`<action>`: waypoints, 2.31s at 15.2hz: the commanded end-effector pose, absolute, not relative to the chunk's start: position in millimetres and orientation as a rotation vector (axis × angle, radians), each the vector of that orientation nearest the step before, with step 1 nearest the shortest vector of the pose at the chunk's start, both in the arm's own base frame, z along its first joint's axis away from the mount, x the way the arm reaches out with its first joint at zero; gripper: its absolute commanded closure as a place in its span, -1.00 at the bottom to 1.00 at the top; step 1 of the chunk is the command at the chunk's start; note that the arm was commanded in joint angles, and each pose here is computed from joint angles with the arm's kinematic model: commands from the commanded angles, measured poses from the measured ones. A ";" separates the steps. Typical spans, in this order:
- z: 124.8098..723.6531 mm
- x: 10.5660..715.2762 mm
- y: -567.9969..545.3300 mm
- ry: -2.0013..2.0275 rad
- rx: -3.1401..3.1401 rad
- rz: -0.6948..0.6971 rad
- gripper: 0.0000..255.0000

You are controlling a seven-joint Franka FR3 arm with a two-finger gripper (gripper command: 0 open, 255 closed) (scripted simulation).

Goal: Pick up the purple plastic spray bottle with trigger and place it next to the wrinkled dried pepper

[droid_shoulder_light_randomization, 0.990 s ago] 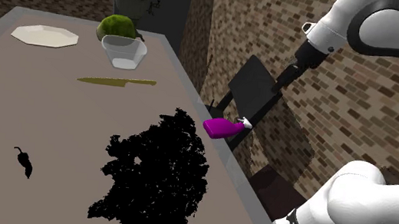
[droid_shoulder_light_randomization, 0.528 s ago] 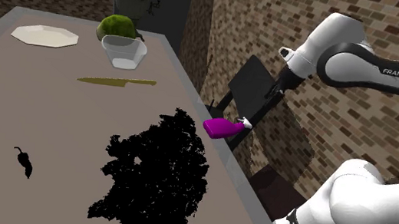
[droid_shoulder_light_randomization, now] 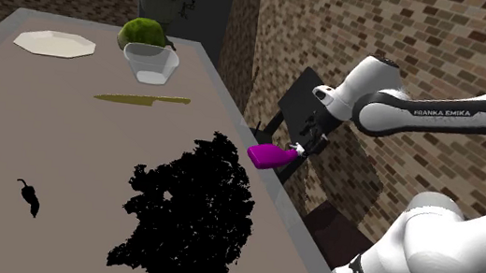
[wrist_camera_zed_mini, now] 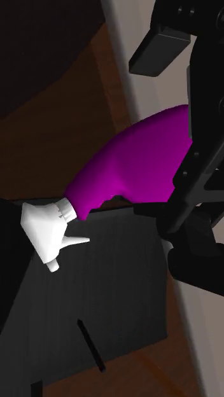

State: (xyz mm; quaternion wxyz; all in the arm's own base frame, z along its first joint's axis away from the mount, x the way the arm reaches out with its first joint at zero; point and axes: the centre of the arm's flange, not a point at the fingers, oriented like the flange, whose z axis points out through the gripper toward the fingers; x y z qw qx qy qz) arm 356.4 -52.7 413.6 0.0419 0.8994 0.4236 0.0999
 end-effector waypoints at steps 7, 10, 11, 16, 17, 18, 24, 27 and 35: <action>334.6 382.2 -61.9 1.638 2.544 0.301 -1.00; 319.2 385.7 -61.5 1.638 2.544 0.301 -1.00; 314.0 386.9 -61.4 1.638 2.544 0.301 -1.00; 311.1 387.5 -61.4 1.638 2.544 0.301 -1.00; 311.1 387.5 -61.4 1.638 2.544 0.301 -1.00; 311.1 387.5 -61.4 1.638 2.544 0.301 -1.00; 311.1 387.5 -61.4 1.638 2.544 0.301 1.00; 311.1 387.5 -61.4 1.638 2.544 0.301 1.00; 337.5 387.5 -61.4 1.638 2.544 0.301 1.00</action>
